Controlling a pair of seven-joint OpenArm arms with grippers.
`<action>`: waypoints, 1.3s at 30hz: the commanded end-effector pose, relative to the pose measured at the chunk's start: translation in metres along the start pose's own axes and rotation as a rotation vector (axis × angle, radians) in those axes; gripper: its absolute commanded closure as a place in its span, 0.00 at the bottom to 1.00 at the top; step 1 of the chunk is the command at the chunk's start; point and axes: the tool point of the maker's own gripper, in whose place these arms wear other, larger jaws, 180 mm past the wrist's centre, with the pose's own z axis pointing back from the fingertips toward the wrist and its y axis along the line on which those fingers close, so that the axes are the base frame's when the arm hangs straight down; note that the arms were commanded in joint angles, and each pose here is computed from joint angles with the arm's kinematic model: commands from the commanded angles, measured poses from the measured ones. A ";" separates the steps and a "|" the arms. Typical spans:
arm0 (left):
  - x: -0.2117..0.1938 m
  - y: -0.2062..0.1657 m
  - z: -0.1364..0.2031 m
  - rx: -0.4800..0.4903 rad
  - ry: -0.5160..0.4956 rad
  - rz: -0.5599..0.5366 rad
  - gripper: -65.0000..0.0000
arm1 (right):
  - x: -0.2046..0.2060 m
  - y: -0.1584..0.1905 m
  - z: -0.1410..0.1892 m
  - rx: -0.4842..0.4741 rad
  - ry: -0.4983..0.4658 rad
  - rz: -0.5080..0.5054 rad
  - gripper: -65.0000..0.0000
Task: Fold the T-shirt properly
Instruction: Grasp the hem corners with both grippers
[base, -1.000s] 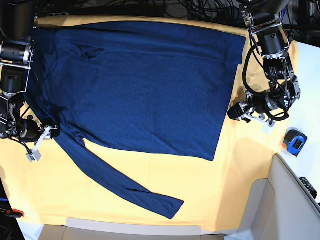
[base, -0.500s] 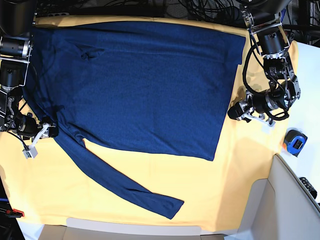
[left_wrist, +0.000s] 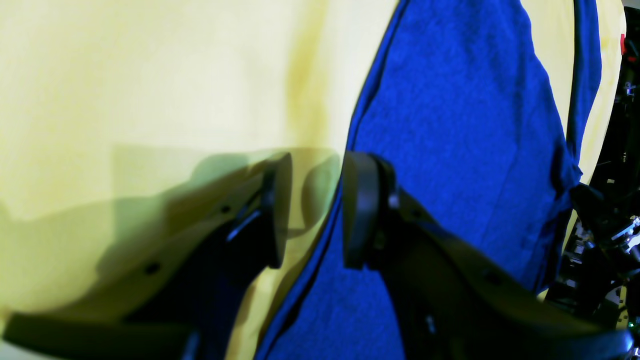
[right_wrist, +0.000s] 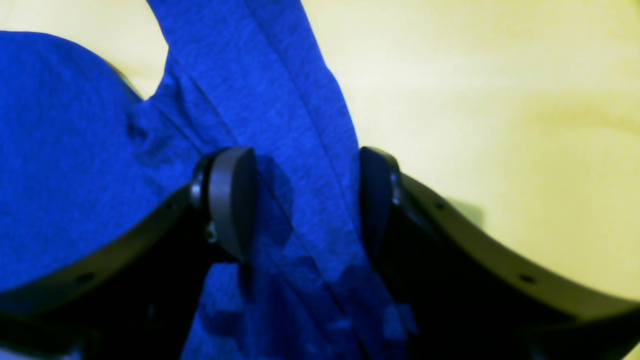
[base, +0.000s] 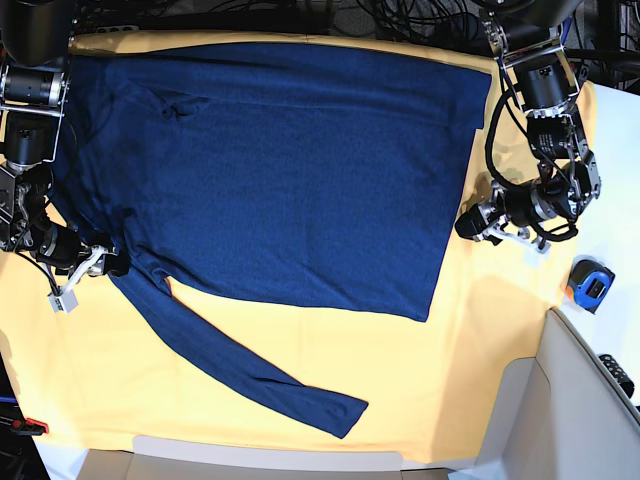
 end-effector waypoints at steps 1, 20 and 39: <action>0.015 -0.007 0.007 -0.014 -0.031 -0.022 0.72 | -0.007 -0.001 0.001 -0.007 0.053 0.023 0.51; 0.018 -0.008 0.006 -0.014 -0.043 -0.022 0.72 | 0.008 0.027 -0.007 0.037 0.027 0.079 0.62; 0.073 -0.041 -0.040 -0.032 -0.107 -0.023 0.72 | -0.001 0.024 -0.007 0.032 0.043 0.074 0.99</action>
